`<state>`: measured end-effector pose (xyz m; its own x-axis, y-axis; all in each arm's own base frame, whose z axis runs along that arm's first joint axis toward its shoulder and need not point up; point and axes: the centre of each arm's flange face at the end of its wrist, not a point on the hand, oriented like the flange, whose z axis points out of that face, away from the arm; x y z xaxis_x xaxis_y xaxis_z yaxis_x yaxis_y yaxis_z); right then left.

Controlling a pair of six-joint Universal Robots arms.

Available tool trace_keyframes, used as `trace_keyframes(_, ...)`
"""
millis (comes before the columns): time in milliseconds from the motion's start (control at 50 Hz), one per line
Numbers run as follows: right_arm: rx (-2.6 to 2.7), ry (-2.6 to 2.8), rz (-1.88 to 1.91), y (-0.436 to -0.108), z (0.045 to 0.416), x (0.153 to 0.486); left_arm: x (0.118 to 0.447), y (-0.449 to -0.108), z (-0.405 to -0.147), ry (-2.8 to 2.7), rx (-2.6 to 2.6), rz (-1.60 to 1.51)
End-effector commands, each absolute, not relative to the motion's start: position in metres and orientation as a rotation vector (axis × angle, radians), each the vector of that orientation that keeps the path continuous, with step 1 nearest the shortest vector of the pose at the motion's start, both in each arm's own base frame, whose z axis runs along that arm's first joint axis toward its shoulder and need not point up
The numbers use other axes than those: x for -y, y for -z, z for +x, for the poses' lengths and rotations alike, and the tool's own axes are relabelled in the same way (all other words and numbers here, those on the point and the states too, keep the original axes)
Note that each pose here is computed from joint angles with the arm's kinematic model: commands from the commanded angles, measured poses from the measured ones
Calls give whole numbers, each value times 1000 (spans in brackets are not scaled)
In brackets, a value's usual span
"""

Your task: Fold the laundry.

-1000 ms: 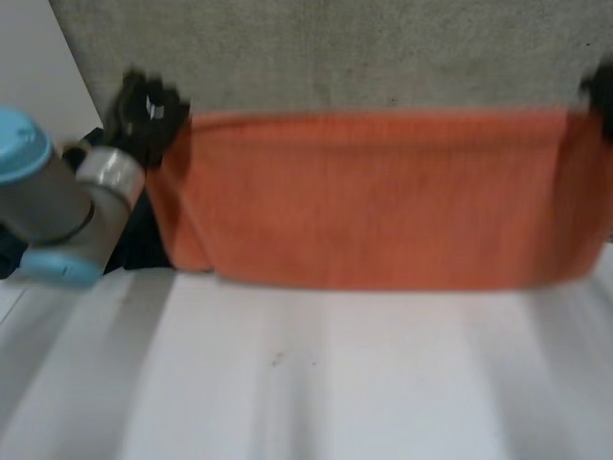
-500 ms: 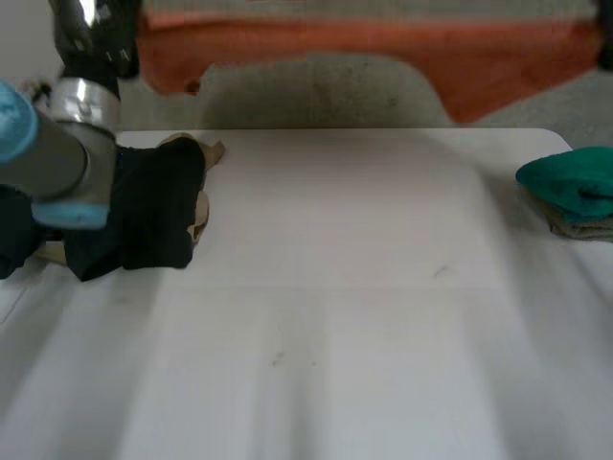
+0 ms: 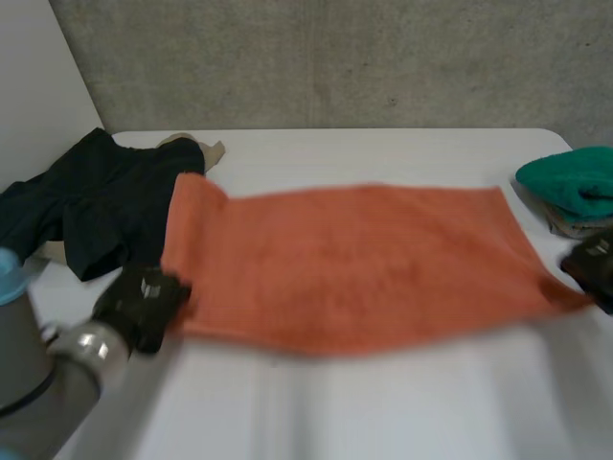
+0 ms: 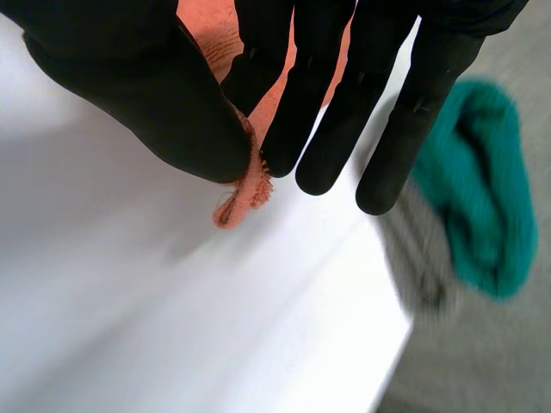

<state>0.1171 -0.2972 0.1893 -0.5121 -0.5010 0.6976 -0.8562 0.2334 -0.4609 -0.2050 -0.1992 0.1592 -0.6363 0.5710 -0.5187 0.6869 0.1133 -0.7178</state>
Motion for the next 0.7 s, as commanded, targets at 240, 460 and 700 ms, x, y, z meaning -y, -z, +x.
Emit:
trace_keyframes(240,2093,-1264,1263,-190,102,293,203,-181,-205,1629,-2120,1314)
trace_keyframes(460,1942,-1458,1122,-170,117,352,276,-161,-244,1824,-1949,1288)
trace_keyframes(700,1823,-1534,1101,-157,136,396,328,-149,-277,1877,-1861,1224)
